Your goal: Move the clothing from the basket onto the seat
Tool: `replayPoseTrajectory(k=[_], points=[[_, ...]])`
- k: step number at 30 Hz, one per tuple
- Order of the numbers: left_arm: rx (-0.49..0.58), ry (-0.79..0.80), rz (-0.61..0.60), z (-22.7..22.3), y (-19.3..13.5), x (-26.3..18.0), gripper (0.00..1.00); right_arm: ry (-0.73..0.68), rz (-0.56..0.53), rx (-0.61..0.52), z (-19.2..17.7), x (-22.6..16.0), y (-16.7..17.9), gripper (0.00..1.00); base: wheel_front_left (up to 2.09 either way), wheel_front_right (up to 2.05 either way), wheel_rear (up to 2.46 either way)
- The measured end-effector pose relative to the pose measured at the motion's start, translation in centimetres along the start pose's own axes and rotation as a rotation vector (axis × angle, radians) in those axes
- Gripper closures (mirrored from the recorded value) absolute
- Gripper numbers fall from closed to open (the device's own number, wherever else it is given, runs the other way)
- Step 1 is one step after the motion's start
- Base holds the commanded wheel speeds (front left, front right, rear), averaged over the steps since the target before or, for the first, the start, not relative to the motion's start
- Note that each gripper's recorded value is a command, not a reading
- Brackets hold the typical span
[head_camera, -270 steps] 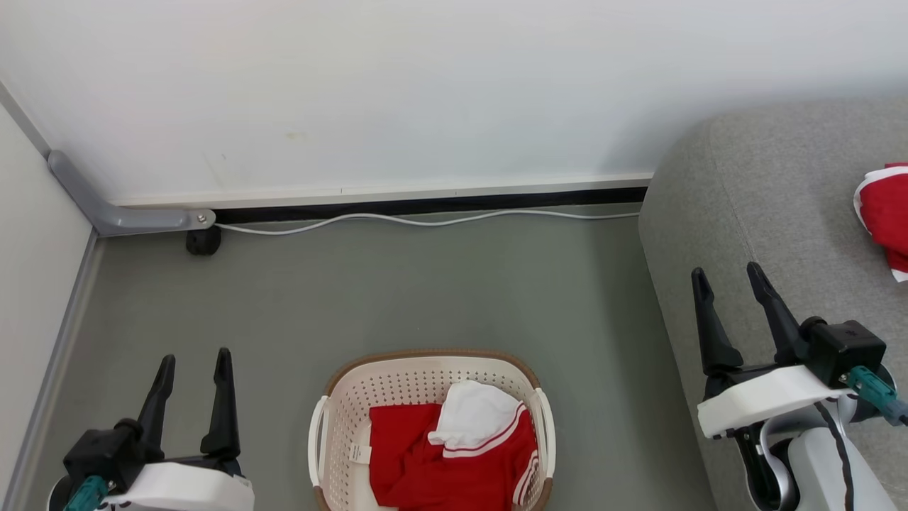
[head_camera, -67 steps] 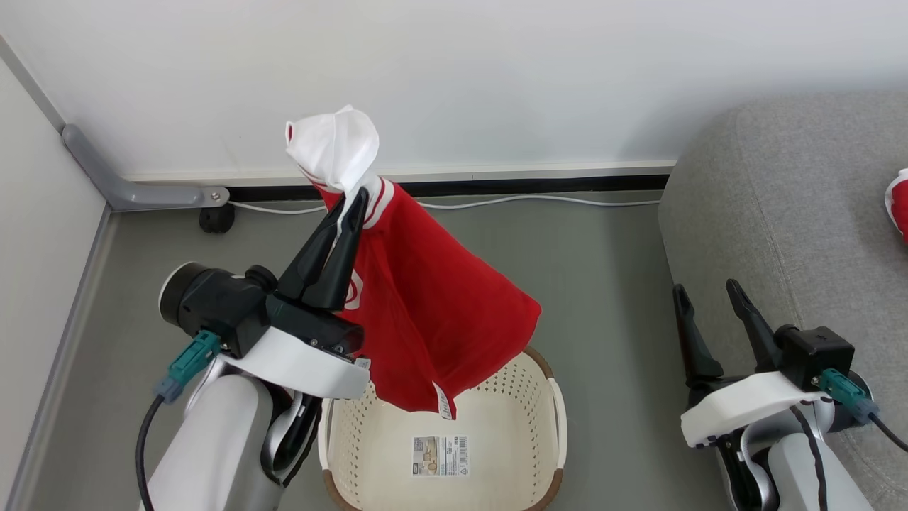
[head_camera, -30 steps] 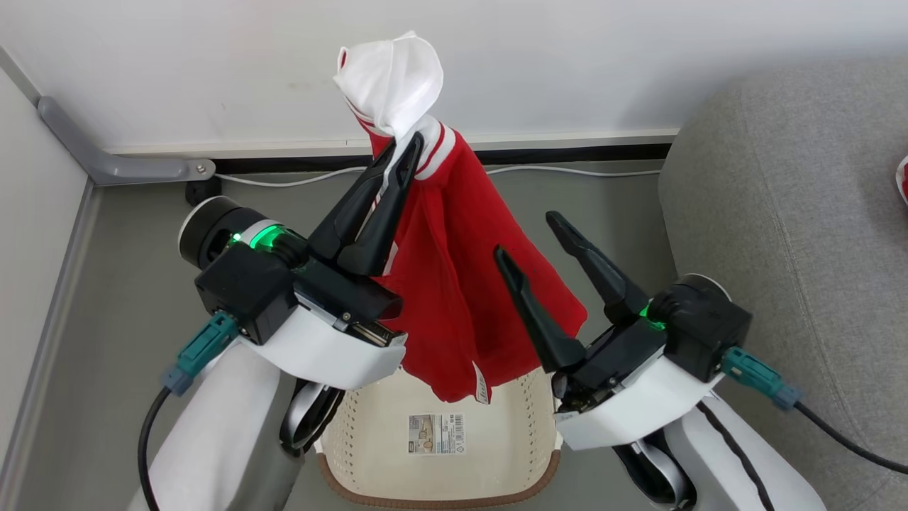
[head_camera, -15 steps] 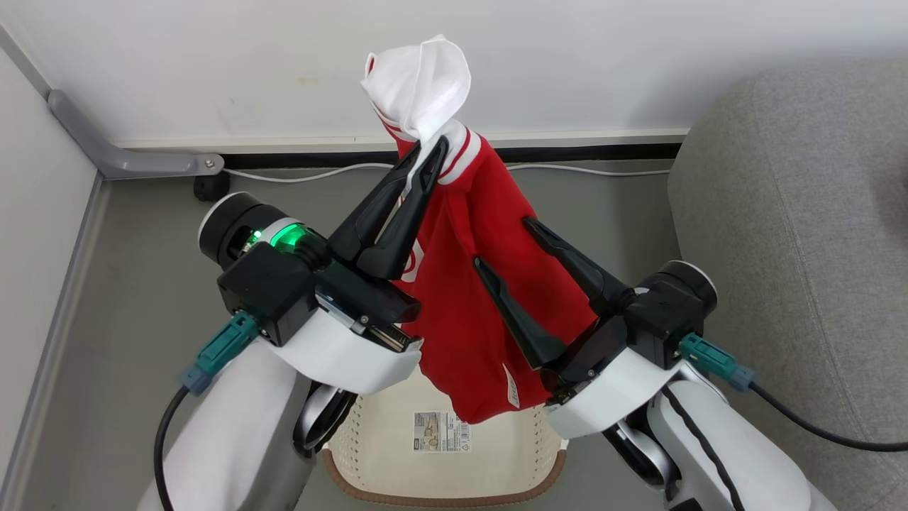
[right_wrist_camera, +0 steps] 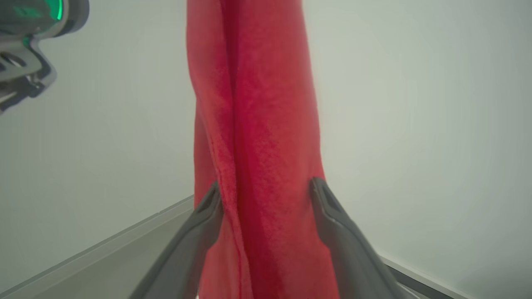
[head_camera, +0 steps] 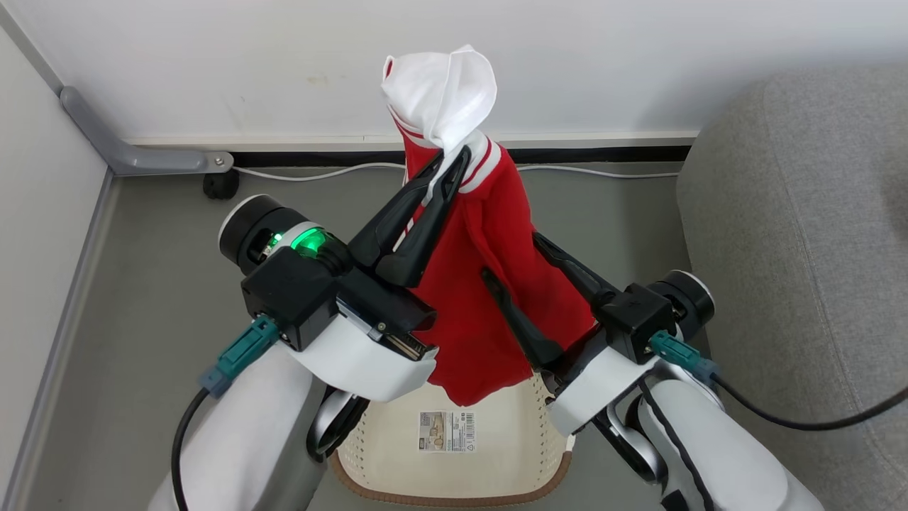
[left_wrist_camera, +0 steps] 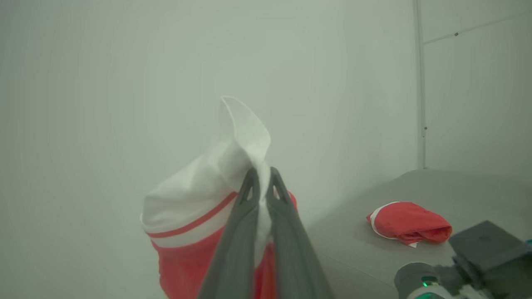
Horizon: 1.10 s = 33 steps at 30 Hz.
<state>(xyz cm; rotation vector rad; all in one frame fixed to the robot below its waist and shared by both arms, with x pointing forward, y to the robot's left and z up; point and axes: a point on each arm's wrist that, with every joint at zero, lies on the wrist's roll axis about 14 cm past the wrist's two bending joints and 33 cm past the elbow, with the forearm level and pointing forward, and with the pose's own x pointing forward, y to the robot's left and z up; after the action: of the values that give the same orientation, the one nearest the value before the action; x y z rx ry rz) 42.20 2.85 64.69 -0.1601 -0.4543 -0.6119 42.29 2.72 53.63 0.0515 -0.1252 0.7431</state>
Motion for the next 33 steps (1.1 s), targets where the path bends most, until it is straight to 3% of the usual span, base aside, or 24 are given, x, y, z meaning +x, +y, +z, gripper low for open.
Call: replayPoseTrajectory(k=[9,10,11,12,23,24,25,26,27,33], points=[[-0.007,0.003,-0.012,-0.1,-0.6,-0.1,1.0,0.082,0.008,0.012,-2.3,0.6,0.0,0.0,0.0,0.0,0.0],[-0.008,0.004,-0.013,-0.1,-0.6,-0.1,1.0,0.092,0.011,0.021,-2.6,0.6,0.1,0.06,0.0,0.0,0.0],[-0.008,0.006,-0.013,-0.2,-0.7,-0.1,1.0,0.1,0.014,0.028,-2.8,0.6,0.3,0.37,0.0,0.0,0.0],[-0.01,0.007,-0.013,-0.2,-0.7,-0.1,1.0,0.109,0.017,0.033,-3.0,0.6,0.4,0.98,0.0,0.0,0.0],[-0.02,0.019,-0.017,-0.8,-0.8,-0.1,1.0,0.111,0.003,0.063,-2.9,0.6,0.0,1.0,0.0,0.0,0.0],[-0.023,0.024,-0.017,-0.9,-0.8,0.0,0.95,0.109,-0.002,0.063,-2.8,0.5,-0.1,1.0,0.0,0.0,0.0],[-0.028,0.029,-0.016,-1.2,-0.8,0.0,0.71,0.106,-0.007,0.065,-2.7,0.5,-0.3,1.0,0.0,0.0,0.0],[-0.038,0.036,-0.013,-1.4,-0.7,-0.1,0.2,0.102,-0.012,0.067,-2.6,0.5,-0.4,1.0,0.0,0.0,0.0],[-0.045,0.043,-0.011,-1.7,-0.7,-0.1,0.0,0.098,-0.017,0.067,-2.5,0.4,-0.6,1.0,0.0,0.0,0.0],[-0.058,0.094,-0.006,-3.3,-0.5,-0.5,0.0,0.07,-0.065,0.081,-1.7,0.0,-1.9,1.0,0.0,0.0,0.0]])
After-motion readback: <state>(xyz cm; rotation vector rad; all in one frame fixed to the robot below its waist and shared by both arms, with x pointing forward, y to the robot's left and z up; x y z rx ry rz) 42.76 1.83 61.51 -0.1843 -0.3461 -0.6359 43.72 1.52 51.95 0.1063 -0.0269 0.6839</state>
